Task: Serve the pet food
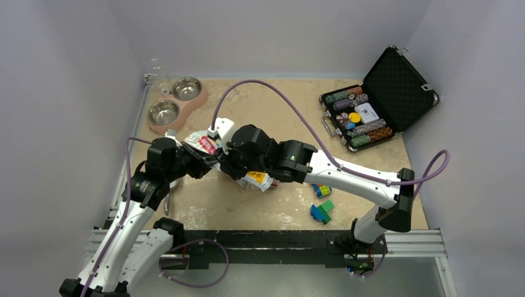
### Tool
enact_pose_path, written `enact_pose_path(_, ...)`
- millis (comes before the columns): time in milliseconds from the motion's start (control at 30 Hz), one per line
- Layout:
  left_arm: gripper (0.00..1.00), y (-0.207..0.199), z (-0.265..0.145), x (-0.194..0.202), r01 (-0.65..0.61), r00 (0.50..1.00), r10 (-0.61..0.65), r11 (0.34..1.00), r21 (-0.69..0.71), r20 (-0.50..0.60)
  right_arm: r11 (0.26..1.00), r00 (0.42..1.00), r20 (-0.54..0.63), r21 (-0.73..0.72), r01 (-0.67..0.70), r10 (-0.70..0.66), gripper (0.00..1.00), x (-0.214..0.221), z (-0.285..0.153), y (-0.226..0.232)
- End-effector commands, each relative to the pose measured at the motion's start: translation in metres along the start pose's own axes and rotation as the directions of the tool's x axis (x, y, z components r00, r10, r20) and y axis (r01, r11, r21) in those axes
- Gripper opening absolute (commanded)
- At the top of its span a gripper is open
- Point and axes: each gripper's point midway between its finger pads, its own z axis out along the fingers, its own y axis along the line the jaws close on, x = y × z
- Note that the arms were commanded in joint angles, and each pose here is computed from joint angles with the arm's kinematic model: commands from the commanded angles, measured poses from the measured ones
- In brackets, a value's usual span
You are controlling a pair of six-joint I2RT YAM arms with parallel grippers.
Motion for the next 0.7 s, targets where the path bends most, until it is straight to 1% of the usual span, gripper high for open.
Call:
enact_pose_path(0, 0.00, -0.063, -0.025, 0.009, -0.026, 0.998, 0.039, 0.970, 0.240, -0.047, 0.999, 0.999, 0.039, 0.042, 0.026, -0.027, 0.33, -0.015, 0.000, -0.010)
enact_pose_path(100, 0.00, -0.067, -0.026, 0.008, -0.019, 0.998, 0.031, 0.969, 0.246, -0.046, 0.997, 0.998, 0.000, 0.034, 0.067, -0.067, 0.35, -0.001, 0.008, -0.011)
enact_pose_path(167, 0.00, -0.073, -0.025, 0.007, -0.011, 0.998, 0.024, 0.967, 0.255, -0.050, 0.997, 0.997, -0.026, -0.007, 0.077, -0.077, 0.36, 0.014, 0.012, -0.005)
enact_pose_path(267, 0.00, -0.083, -0.025, 0.008, -0.004, 0.998, 0.023, 0.963, 0.269, -0.067, 0.998, 0.998, -0.047, 0.028, 0.053, -0.052, 0.37, 0.035, 0.020, -0.012)
enact_pose_path(367, 0.00, -0.093, -0.028, 0.007, -0.006, 0.997, 0.028, 0.960, 0.281, -0.073, 0.993, 0.996, -0.072, 0.106, 0.052, -0.045, 0.35, 0.047, 0.025, -0.026)
enact_pose_path(400, 0.00, -0.095, -0.029, 0.007, -0.005, 0.997, 0.027, 0.958, 0.286, -0.072, 0.991, 0.997, -0.072, 0.127, 0.050, -0.041, 0.33, 0.048, 0.025, -0.030)
enact_pose_path(500, 0.00, -0.100, -0.030, 0.007, -0.005, 0.997, 0.028, 0.957, 0.292, -0.077, 0.985, 0.998, -0.051, 0.166, 0.042, -0.034, 0.19, 0.044, 0.024, -0.036)
enact_pose_path(567, 0.00, -0.100, -0.029, 0.008, -0.006, 0.996, 0.032, 0.958, 0.285, -0.085, 0.983, 0.999, -0.033, 0.181, 0.036, -0.031, 0.05, 0.039, 0.021, -0.038)
enact_pose_path(600, 0.00, -0.098, -0.029, 0.009, -0.006, 0.996, 0.032, 0.961, 0.278, -0.088, 0.981, 0.999, -0.022, 0.192, 0.031, -0.028, 0.00, 0.036, 0.020, -0.040)
enact_pose_path(667, 0.00, -0.091, -0.028, 0.010, -0.012, 0.995, 0.036, 0.968, 0.250, -0.094, 0.978, 1.000, 0.000, 0.209, 0.028, -0.028, 0.00, 0.031, 0.015, -0.044)
